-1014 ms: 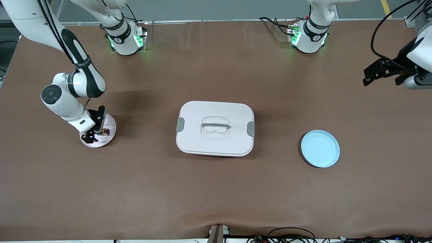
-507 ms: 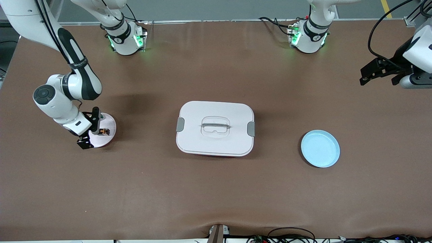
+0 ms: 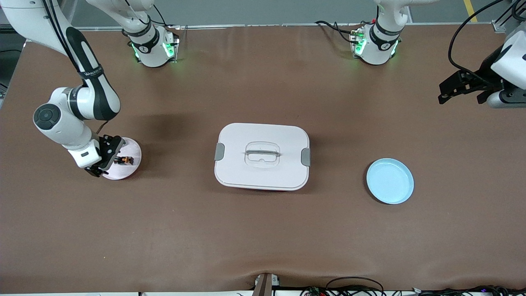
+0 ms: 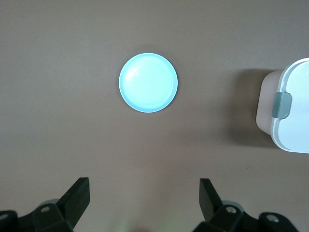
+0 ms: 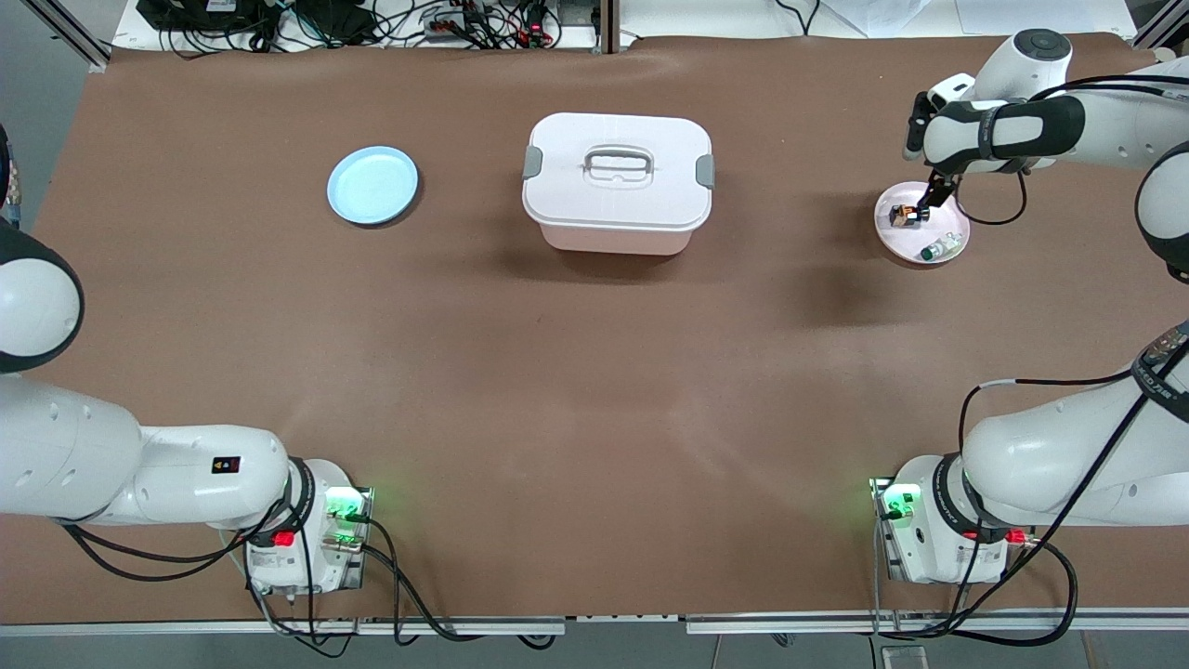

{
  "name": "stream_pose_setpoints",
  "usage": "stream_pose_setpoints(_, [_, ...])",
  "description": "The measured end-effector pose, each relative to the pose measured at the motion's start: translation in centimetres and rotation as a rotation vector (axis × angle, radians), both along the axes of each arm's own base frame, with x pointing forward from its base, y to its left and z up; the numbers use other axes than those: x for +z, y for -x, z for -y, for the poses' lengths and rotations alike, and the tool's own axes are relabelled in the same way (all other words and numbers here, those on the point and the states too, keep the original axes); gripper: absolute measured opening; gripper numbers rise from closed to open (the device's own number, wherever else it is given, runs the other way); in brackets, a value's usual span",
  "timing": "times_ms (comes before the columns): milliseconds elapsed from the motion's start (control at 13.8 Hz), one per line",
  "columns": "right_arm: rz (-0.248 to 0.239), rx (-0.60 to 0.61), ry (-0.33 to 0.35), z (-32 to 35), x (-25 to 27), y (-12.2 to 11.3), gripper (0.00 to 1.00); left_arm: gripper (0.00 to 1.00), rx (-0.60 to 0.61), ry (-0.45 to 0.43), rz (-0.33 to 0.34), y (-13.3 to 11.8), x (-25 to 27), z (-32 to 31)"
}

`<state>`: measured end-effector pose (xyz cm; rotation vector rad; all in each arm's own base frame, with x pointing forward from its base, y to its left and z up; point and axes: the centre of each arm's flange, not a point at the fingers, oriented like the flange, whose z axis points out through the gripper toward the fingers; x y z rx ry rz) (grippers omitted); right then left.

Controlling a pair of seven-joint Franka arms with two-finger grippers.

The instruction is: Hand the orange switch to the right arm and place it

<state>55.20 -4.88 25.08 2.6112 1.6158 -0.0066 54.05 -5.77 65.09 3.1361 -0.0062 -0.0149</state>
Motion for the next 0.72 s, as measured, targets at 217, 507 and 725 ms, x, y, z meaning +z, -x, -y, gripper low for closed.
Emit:
stream_pose_setpoints(217, [0.026, -0.248, -0.009, -1.2, 1.4, -0.1, 1.0, 1.0, 0.001, 0.0, 0.001, 0.0, 0.0, -0.1])
stream_pose_setpoints(507, [0.067, -0.575, -0.028, -1.9, 3.3, -0.2, 1.0, 1.0, 0.0, 0.0, 0.004, 0.0, 0.2, 0.0])
stream_pose_setpoints(725, [0.098, -0.911, -0.053, -2.8, 3.9, -0.5, 1.0, 1.0, 0.001, 0.0, 0.004, 0.0, 0.2, 0.0])
